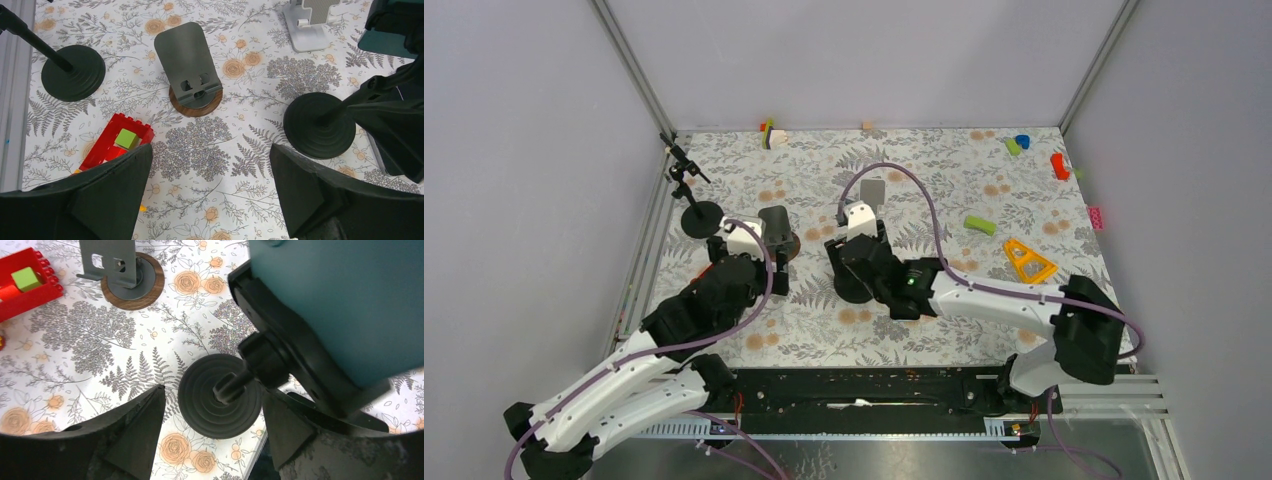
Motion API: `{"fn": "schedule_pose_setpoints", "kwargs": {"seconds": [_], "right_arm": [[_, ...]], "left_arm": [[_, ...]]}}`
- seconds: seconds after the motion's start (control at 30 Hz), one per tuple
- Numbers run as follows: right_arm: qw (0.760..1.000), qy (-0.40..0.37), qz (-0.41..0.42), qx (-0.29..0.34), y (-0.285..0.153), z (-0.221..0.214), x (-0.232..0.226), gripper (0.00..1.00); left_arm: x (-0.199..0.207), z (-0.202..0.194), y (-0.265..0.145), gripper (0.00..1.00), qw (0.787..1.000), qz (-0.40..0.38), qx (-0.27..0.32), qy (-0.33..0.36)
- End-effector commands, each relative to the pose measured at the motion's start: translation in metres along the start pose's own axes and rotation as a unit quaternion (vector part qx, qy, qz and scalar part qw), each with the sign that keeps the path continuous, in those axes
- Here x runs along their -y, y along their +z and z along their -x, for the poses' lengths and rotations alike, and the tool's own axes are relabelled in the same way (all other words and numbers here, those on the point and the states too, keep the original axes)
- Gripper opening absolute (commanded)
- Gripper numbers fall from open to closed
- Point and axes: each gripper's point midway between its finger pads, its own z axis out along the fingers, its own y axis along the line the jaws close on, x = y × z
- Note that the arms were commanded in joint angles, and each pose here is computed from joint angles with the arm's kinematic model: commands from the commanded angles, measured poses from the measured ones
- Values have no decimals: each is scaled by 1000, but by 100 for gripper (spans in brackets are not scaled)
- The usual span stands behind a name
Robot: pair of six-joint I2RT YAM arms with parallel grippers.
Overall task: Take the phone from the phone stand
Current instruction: Place the phone stand with the phone at the center of the board, then pick up the phone stand with the phone at the center of the board.
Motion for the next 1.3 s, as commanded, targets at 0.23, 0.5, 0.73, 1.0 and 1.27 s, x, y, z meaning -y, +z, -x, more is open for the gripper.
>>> {"fn": "schedule_pose_setpoints", "kwargs": {"seconds": [0.23,0.5,0.73,1.0,1.27], "right_arm": [[993,56,104,-10,-65,17,-7,83],[987,86,134,30,-118,47,16,82],[971,203,120,-26,-122,62,67,81],[959,262,100,-46,-117,51,107,81],[958,265,99,-44,-123,39,113,82]], "left_arm": [[28,38,4,99,997,-50,37,-41],[76,42,15,99,984,-159,74,-28],[124,51,22,97,955,-264,135,-24],[163,38,49,95,949,-297,109,-11],[176,31,88,95,959,-263,103,-4]]}}
